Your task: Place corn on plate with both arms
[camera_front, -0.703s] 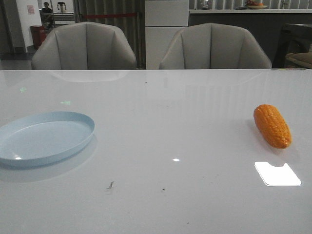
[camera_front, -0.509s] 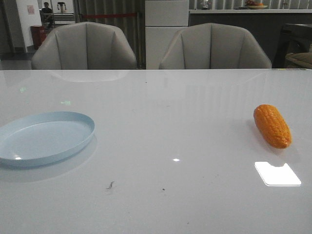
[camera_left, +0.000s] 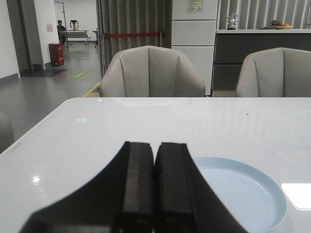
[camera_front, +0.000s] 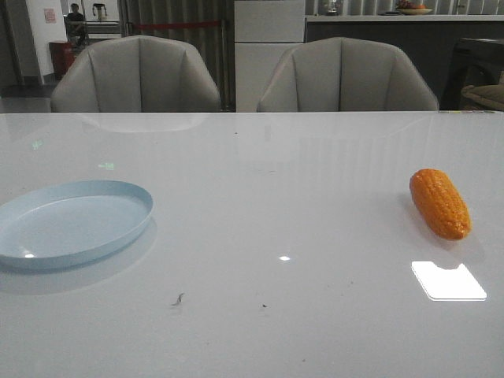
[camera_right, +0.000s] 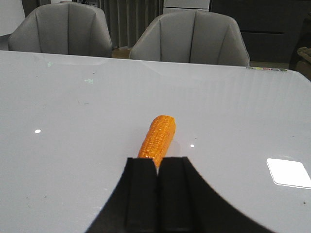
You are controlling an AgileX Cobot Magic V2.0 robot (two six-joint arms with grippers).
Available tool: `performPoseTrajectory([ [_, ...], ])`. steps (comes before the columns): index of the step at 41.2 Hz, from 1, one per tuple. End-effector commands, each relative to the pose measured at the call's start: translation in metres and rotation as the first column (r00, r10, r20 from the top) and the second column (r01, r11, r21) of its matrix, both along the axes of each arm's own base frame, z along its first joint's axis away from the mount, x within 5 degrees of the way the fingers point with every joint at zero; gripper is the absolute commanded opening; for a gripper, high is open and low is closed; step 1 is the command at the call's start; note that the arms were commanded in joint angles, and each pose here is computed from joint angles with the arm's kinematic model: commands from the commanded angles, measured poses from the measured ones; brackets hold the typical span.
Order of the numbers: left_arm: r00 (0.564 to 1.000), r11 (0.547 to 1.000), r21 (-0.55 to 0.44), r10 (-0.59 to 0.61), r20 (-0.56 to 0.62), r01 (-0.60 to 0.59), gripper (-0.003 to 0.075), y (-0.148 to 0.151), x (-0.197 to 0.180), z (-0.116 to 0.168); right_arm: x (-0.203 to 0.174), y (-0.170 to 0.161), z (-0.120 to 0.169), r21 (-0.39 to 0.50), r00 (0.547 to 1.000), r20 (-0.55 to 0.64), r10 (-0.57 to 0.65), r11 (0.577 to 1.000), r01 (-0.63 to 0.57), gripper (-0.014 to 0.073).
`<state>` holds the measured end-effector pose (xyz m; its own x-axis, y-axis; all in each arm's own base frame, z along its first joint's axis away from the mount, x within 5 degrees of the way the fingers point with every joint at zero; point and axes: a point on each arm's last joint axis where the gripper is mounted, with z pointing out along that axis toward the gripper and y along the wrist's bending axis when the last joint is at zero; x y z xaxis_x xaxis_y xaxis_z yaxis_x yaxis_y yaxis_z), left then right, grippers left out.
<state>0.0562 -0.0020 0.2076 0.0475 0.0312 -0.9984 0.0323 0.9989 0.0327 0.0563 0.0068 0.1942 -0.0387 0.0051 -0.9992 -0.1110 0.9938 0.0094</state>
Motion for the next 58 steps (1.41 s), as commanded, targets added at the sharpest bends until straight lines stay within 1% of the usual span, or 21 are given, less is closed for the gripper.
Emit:
performPoseTrajectory([
  [1,0.997,1.000,-0.007,0.005,0.071,-0.004,0.0088,0.000,0.000,-0.003,-0.003,-0.001,0.017,0.002,0.991,0.136,-0.012,1.000,0.012,0.0031],
  [5,0.996,1.000,-0.008,0.006,0.087,-0.005,0.0088,0.001,0.000,-0.002,-0.003,-0.001,0.017,0.002,0.990,0.138,-0.012,1.000,0.012,0.0031],
  [7,0.994,1.000,-0.009,0.007,0.113,-0.006,0.0088,0.001,-0.001,0.001,-0.003,-0.001,0.018,0.003,0.989,0.145,-0.013,1.000,0.013,0.0031],
  [11,0.976,1.000,-0.013,0.014,0.216,-0.011,0.0088,0.001,-0.003,0.010,-0.003,-0.001,0.018,0.003,0.989,0.145,-0.013,1.000,0.013,0.0031],
  [15,0.938,1.000,-0.020,0.022,0.345,-0.016,0.0088,0.002,-0.007,0.023,-0.004,-0.002,0.022,0.008,0.983,0.185,-0.019,1.000,0.018,0.0031],
  [19,0.920,1.000,-0.022,0.023,0.391,-0.015,0.0088,0.002,-0.010,0.037,-0.006,-0.003,0.036,0.022,0.960,0.279,-0.031,0.999,0.026,0.0031],
  [21,0.914,1.000,-0.023,0.022,0.406,-0.014,0.0088,0.002,-0.013,0.045,-0.009,-0.004,0.048,0.027,0.949,0.315,-0.032,0.999,0.025,0.0031],
  [25,0.890,1.000,-0.018,0.020,0.455,-0.014,0.0088,0.002,-0.019,0.067,-0.017,-0.004,0.072,0.031,0.932,0.360,-0.030,0.999,0.020,0.0031],
  [28,0.868,0.999,0.039,0.005,0.496,-0.028,0.0088,0.001,-0.025,0.085,-0.023,-0.004,0.092,0.030,0.926,0.377,-0.024,0.999,0.014,0.0031],
  [30,0.866,0.996,0.074,-0.003,0.499,-0.039,0.0088,0.000,-0.027,0.097,-0.025,-0.004,0.103,0.025,0.926,0.377,-0.020,1.000,0.011,0.0031],
  [33,0.886,0.992,0.112,-0.007,0.464,-0.051,0.0088,-0.001,-0.025,0.115,-0.025,-0.003,0.119,0.013,0.930,0.368,-0.016,1.000,0.012,0.0031],
  [35,0.890,0.990,0.128,-0.008,0.456,-0.056,0.0088,-0.001,-0.022,0.127,-0.023,-0.003,0.131,0.007,0.928,0.372,-0.016,1.000,0.015,0.0031],
  [39,0.890,0.990,0.128,-0.009,0.456,-0.056,0.0088,-0.001,-0.015,0.152,-0.014,-0.002,0.151,-0.011,0.933,0.358,-0.016,1.000,0.021,0.0031],
  [42,0.900,0.990,0.130,-0.009,0.437,-0.053,0.0089,-0.002,-0.002,0.171,0.000,-0.001,0.165,-0.015,0.945,0.325,-0.014,1.000,0.020,0.0031],
  [46,0.921,0.990,0.132,-0.009,0.390,-0.046,0.0089,-0.002,0.022,0.186,0.023,0.001,0.177,-0.022,0.963,0.268,-0.013,1.000,0.019,0.0031],
  [51,0.954,0.990,0.139,-0.010,0.298,-0.033,0.0088,-0.003,0.056,0.186,0.055,0.004,0.173,-0.035,0.986,0.165,-0.011,0.999,0.017,0.0031],
  [55,0.984,0.989,0.146,-0.009,0.176,-0.017,0.0088,-0.004,0.084,0.171,0.079,0.007,0.160,-0.046,0.998,0.066,-0.010,0.999,0.013,0.0031],
  [58,0.997,0.989,0.151,-0.005,0.071,-0.006,0.0088,-0.004,0.099,0.158,0.093,0.008,0.151,-0.053,1.000,0.001,-0.010,0.999,0.010,0.0031],
])
